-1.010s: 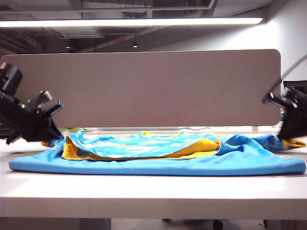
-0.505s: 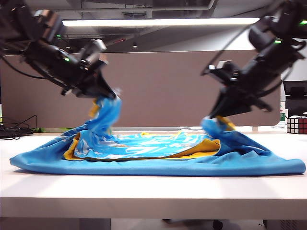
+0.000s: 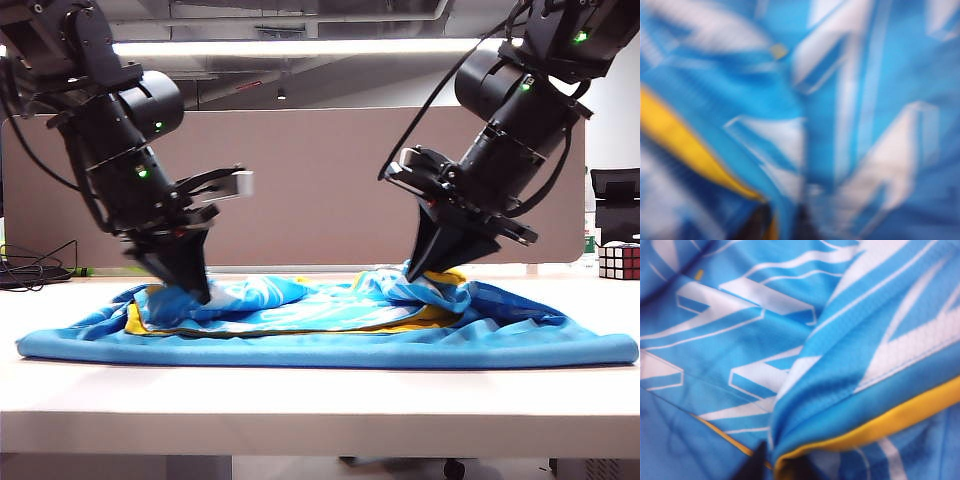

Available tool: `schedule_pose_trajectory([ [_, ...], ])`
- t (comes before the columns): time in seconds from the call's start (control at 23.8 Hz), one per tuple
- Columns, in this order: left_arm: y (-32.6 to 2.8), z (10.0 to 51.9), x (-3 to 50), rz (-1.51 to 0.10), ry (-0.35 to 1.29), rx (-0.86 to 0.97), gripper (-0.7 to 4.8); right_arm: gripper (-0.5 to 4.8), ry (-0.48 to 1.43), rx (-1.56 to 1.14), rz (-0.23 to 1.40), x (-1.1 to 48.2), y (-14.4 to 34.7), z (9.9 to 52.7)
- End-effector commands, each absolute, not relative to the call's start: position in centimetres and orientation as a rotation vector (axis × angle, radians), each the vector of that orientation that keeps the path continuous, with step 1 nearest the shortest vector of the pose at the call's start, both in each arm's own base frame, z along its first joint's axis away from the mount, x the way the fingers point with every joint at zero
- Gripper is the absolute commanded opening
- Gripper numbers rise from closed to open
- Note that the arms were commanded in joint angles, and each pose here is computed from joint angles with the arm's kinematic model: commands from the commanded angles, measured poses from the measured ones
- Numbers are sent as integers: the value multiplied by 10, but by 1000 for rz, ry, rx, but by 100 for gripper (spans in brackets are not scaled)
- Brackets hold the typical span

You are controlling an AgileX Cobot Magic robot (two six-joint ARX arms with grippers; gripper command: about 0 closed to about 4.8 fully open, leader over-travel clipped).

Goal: Fold the bottom side of the soccer jersey horizontally towards the center, about one-third of the way, then fold the sleeve back towards the center, creating a straight line along the edge of the the soccer jersey, and finally fold the bottom of the soccer jersey up towards the top, creating a neat rectangle.

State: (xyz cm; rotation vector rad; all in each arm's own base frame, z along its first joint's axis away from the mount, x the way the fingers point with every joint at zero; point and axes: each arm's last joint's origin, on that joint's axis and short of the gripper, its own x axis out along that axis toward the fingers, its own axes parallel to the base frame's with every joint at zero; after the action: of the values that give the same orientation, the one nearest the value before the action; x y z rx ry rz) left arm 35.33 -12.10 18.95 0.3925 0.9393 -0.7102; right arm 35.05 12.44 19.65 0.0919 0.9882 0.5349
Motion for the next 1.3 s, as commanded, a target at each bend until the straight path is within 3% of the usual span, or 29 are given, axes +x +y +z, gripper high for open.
schedule_pose_trajectory([
  [0.04,-119,195,354,-679,918,418,289,229,990,97,526,351,119,200],
  [0.13,-119,201,352,-696,899,405,348,266,984,103,518,351,115,204],
  [0.42,-100,238,340,-589,873,268,345,266,924,149,416,334,73,251],
  [0.55,-61,237,333,-522,1010,15,340,266,946,306,323,309,27,260],
  [0.8,-23,212,320,-495,1149,-236,340,266,986,552,294,276,-18,238],
  [1.3,-14,173,295,-405,1308,-208,340,266,1105,664,274,245,-27,182],
])
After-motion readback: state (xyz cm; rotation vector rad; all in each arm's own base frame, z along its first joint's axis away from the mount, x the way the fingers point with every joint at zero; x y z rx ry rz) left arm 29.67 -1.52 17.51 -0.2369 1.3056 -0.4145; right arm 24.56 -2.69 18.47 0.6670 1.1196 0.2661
